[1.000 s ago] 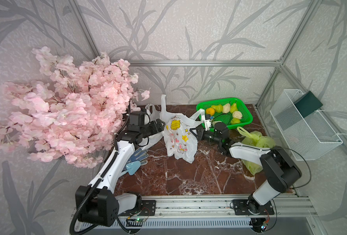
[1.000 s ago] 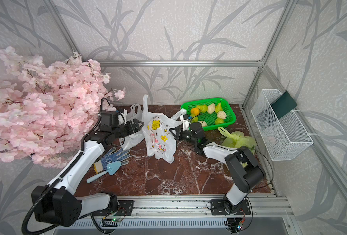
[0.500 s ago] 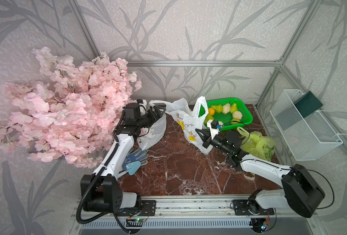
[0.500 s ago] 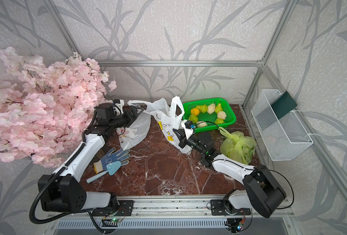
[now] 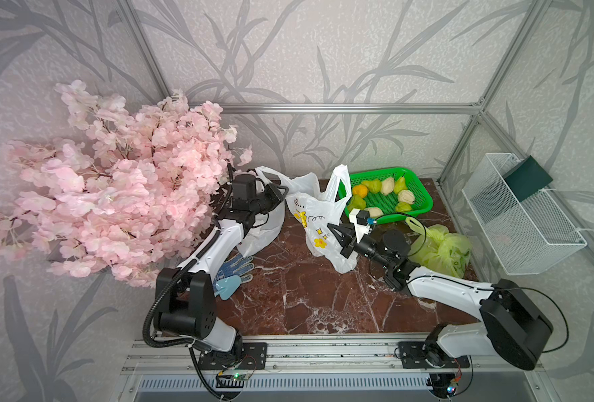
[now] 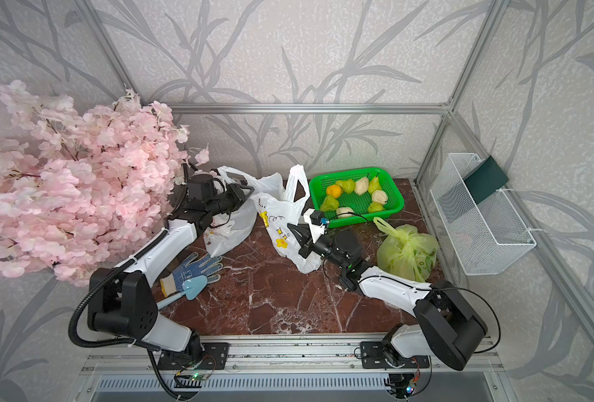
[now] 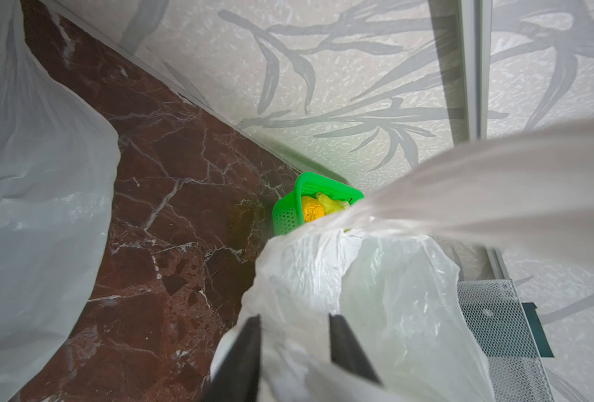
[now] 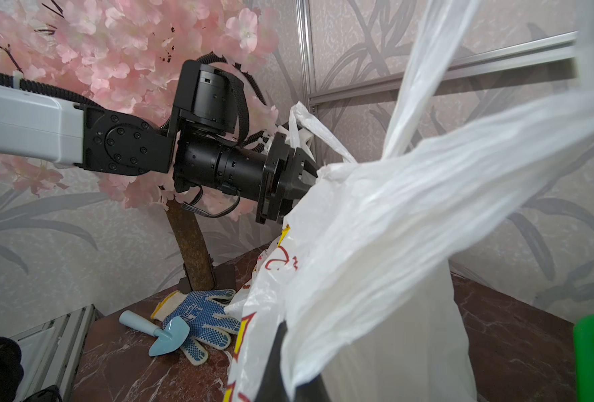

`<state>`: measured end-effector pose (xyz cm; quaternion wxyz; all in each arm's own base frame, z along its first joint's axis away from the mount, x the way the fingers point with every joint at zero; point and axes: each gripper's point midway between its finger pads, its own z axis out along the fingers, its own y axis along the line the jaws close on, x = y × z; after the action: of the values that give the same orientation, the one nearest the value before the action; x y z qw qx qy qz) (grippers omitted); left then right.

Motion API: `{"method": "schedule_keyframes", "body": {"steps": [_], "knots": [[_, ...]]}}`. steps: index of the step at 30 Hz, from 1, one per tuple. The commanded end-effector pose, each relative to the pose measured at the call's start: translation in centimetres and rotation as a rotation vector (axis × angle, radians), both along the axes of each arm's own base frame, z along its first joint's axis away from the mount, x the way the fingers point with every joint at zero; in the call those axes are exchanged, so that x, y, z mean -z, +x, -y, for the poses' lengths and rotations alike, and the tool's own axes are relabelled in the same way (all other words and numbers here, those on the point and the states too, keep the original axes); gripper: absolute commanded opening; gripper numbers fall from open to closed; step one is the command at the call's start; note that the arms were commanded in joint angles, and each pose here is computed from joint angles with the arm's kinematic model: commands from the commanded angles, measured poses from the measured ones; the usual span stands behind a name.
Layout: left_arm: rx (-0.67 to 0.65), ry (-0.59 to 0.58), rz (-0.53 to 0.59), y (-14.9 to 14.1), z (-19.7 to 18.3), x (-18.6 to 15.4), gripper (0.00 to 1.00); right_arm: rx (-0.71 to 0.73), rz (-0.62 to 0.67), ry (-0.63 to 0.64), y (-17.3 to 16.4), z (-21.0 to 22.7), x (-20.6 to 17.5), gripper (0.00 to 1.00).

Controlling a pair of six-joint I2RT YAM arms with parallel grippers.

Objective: Place the pears into plastic bags & tie knots
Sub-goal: Pick up the plastic bag at the center of the board, then pick up the pear from the basket.

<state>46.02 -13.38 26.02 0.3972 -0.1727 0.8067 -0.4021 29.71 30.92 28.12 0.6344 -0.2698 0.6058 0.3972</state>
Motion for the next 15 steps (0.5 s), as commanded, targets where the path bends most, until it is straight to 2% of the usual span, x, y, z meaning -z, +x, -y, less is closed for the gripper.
{"method": "schedule_keyframes", "body": {"steps": [1,2,4,7,10,15], "knots": [[-0.074,0.052,0.099,1.7,-1.3,-2.8,0.04,0.053,-0.057,0.056,0.9,0.7,0.1,0.10],[-0.077,0.057,0.101,1.8,-1.3,-2.9,0.00,0.080,-0.096,0.057,1.5,1.1,0.4,0.22],[-0.088,0.090,0.102,2.1,-1.7,-3.3,0.00,0.138,-0.202,0.048,2.7,2.6,1.3,0.42],[-0.127,0.189,0.095,2.0,-2.8,-3.4,0.00,0.227,-0.388,0.020,4.3,6.1,2.5,0.58],[-0.130,0.249,0.095,2.2,-3.3,-3.1,0.00,0.331,-0.552,-0.009,5.9,10.5,3.2,0.66],[-0.021,0.204,0.129,2.5,-0.7,-3.6,0.00,0.571,-0.788,-0.092,9.1,17.7,5.1,0.67]]}}
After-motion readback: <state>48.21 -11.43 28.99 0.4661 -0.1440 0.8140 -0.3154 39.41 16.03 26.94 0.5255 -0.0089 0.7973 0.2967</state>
